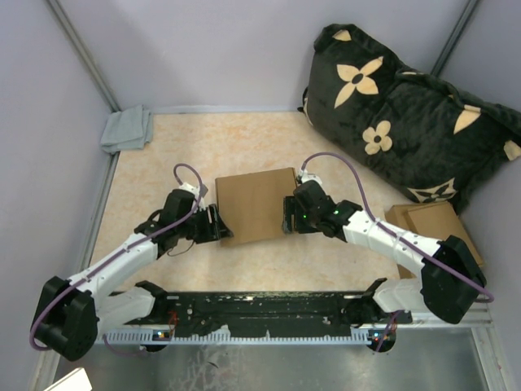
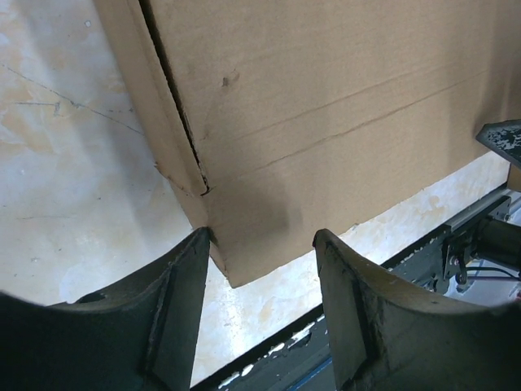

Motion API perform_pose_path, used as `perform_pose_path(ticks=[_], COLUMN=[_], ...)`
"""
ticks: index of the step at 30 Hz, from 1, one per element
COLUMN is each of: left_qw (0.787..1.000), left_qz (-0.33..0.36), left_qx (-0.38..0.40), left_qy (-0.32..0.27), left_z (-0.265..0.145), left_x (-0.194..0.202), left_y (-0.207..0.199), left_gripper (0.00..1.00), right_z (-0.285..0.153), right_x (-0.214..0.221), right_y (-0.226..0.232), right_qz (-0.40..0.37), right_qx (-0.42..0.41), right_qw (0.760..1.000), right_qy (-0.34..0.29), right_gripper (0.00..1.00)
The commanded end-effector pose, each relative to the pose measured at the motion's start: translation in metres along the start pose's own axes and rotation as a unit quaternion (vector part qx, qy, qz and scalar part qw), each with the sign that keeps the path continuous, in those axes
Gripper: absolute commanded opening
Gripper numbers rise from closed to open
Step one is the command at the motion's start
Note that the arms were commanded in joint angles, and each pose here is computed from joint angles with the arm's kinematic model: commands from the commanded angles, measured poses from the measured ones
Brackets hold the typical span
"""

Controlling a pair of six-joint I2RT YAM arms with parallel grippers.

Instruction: Fold the paper box

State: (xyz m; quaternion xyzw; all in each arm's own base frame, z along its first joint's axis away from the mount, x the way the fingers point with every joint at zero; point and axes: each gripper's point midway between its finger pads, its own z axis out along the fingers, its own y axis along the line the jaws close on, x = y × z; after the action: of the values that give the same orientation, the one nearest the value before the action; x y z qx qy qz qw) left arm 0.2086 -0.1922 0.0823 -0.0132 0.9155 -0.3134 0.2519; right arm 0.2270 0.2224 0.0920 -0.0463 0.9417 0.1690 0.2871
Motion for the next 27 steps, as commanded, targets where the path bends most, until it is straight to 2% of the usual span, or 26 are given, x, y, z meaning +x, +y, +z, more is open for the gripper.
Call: perform_pose_path(ticks=[1, 10, 19, 27], left_qw=[1.0, 1.0, 1.0, 1.0], left_qz=[0.008, 0.018, 0.007, 0.009], left_qx=[0.006, -0.014, -0.001, 0.004], left_qy=[0.004, -0.015, 0.01, 0.009], left_z=[0.002, -0.007, -0.003, -0.007], left_x=[0.004, -0.001, 0.01, 0.011], left_y=[0.0, 0.005, 0.004, 0.002], left_gripper=[0.61, 0.64, 0.63, 0.62], right_z=[-0.003, 0.003, 0.006, 0.003], right_x=[-0.019, -0.009, -0.004, 0.006], right_y=[0.014, 0.005, 0.001, -0.001], right_qz=[0.005, 0.002, -0.003, -0.004], right_qx=[-0.015, 0.0, 0.008, -0.001], right_qw=[0.999, 1.0, 1.0, 1.0], right_qy=[-0.033, -0.022, -0.015, -0.005], right_gripper=[0.69, 0.69, 0.7, 0.69])
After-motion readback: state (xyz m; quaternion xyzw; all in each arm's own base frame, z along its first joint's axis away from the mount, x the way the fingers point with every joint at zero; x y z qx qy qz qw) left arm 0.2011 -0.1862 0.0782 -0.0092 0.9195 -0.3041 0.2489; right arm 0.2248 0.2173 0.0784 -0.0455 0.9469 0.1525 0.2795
